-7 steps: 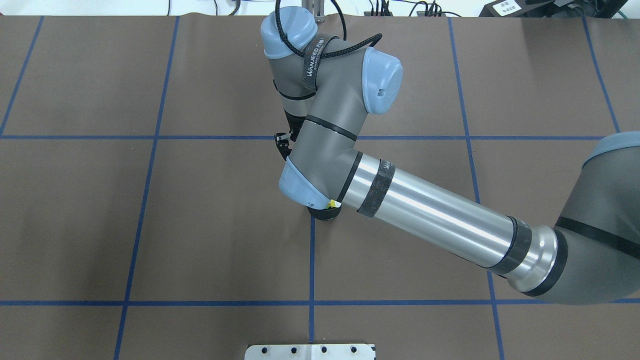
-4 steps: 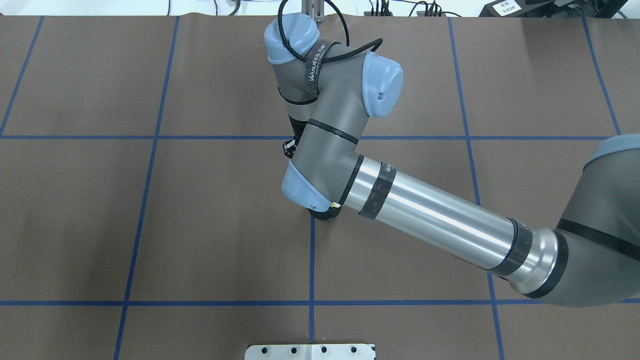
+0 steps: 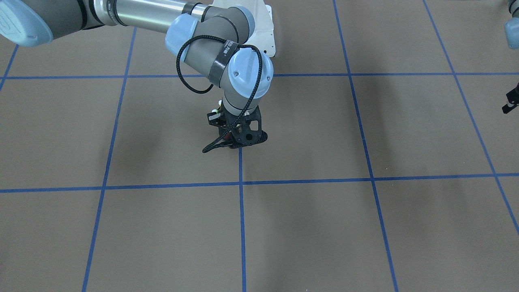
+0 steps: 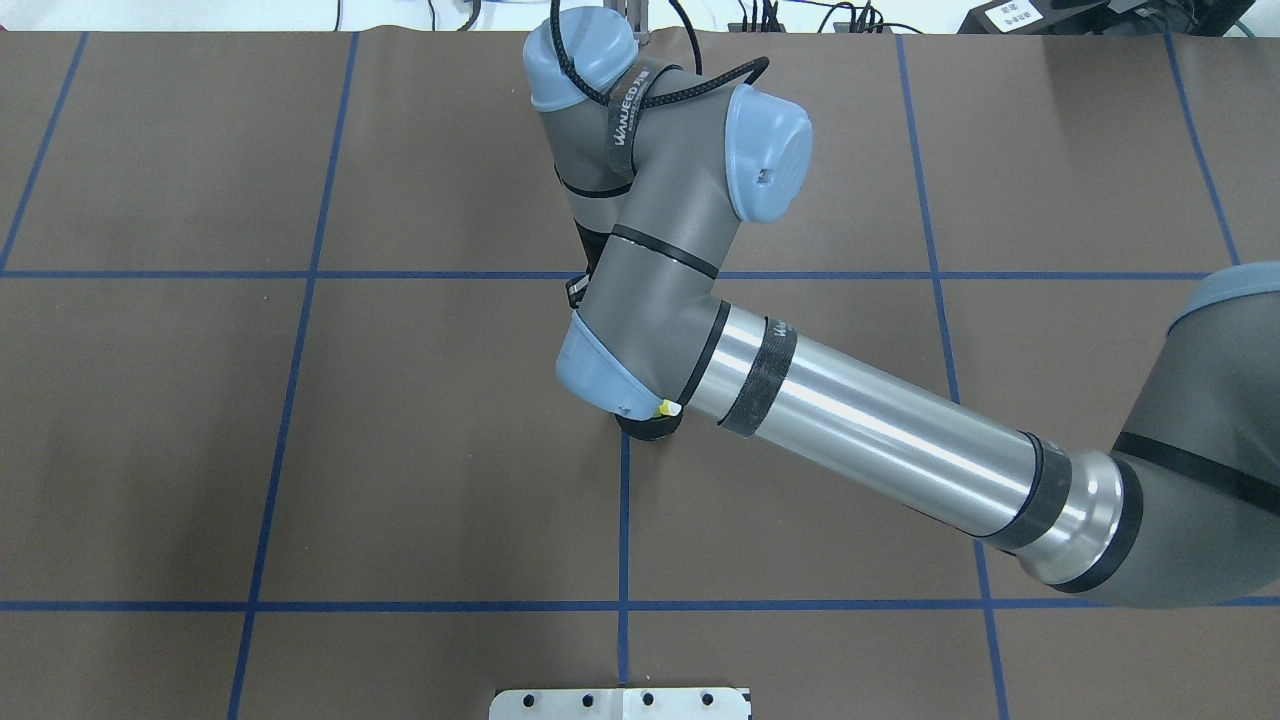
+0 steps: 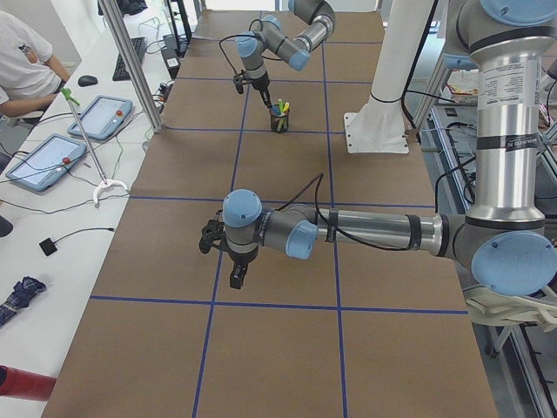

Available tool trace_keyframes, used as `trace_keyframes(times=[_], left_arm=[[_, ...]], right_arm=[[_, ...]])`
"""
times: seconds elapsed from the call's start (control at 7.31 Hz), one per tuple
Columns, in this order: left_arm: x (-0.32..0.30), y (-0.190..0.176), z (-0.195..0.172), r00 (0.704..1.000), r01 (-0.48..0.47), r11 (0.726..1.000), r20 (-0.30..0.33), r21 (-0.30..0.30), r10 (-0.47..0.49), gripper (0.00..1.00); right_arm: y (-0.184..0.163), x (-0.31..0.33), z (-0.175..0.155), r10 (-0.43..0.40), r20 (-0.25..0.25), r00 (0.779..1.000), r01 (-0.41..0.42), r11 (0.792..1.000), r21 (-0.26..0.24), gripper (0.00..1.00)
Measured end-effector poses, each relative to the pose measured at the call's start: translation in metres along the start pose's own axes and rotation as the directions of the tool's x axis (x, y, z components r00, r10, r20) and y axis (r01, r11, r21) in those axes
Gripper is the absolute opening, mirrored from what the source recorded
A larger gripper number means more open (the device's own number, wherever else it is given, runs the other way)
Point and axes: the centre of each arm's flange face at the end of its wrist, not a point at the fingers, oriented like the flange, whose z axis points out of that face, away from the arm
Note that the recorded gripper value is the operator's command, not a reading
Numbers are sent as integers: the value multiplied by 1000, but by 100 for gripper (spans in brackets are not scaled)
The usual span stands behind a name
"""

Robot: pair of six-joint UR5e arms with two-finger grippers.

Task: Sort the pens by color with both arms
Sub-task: 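Lift the blue-capped marker up out of the cup with the right gripper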

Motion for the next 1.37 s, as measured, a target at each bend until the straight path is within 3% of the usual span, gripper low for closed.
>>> trace_keyframes(times=[0.14, 0.41, 0.68, 0.82, 0.96, 1.37], left_arm=[[0, 0, -1, 1000, 0, 1000, 0, 1, 0, 100], [2, -1, -2, 1000, -2, 1000, 0, 4, 2, 100], [2, -1, -2, 1000, -3, 1000, 0, 5, 3, 100], [2, -1, -2, 1000, -3, 1000, -1, 5, 3, 100], [3, -1, -3, 1000, -4, 1000, -1, 6, 4, 100], [5, -2, -4, 1000, -7, 1000, -2, 9, 7, 100]], right_arm=[[8, 4, -27, -2, 15, 1000, 2, 1000, 30, 0], [18, 9, -85, -21, 25, 999, 17, 989, 145, 0], [16, 13, -134, -32, 18, 999, 25, 956, 292, 0], [8, 25, -145, -28, 25, 999, 16, 925, 381, 0], [-1, 46, -142, -5, 46, 999, -18, 877, 480, 0], [-19, 129, -82, 58, 115, 992, -124, 662, 739, 0]])
